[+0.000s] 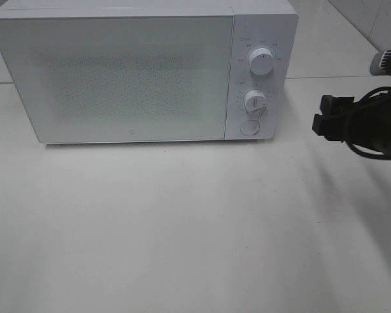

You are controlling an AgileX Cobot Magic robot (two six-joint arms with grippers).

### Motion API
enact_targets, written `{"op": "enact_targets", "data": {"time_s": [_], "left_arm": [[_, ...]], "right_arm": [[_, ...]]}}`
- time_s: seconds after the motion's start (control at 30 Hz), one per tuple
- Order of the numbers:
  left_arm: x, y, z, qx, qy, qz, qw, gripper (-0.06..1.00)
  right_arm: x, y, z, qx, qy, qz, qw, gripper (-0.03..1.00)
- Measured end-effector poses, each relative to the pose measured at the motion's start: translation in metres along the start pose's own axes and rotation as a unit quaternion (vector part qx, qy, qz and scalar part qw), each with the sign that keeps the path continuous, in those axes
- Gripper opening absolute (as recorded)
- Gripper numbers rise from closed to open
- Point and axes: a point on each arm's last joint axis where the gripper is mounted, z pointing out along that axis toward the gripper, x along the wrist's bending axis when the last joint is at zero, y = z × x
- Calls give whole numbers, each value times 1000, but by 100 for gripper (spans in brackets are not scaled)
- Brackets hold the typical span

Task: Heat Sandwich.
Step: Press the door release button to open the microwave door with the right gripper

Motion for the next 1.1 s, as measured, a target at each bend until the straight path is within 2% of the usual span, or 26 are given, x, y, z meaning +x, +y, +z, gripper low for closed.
{"op": "enact_targets", "data": {"time_s": [0.73,1.1], "left_arm": [[0,0,0,0,0,0,1000,97],[0,0,0,0,0,0,1000,97]], "right_arm": [[90,-28,23,30,32,-19,999,76],[101,-33,24,40,26,-18,999,76]]}}
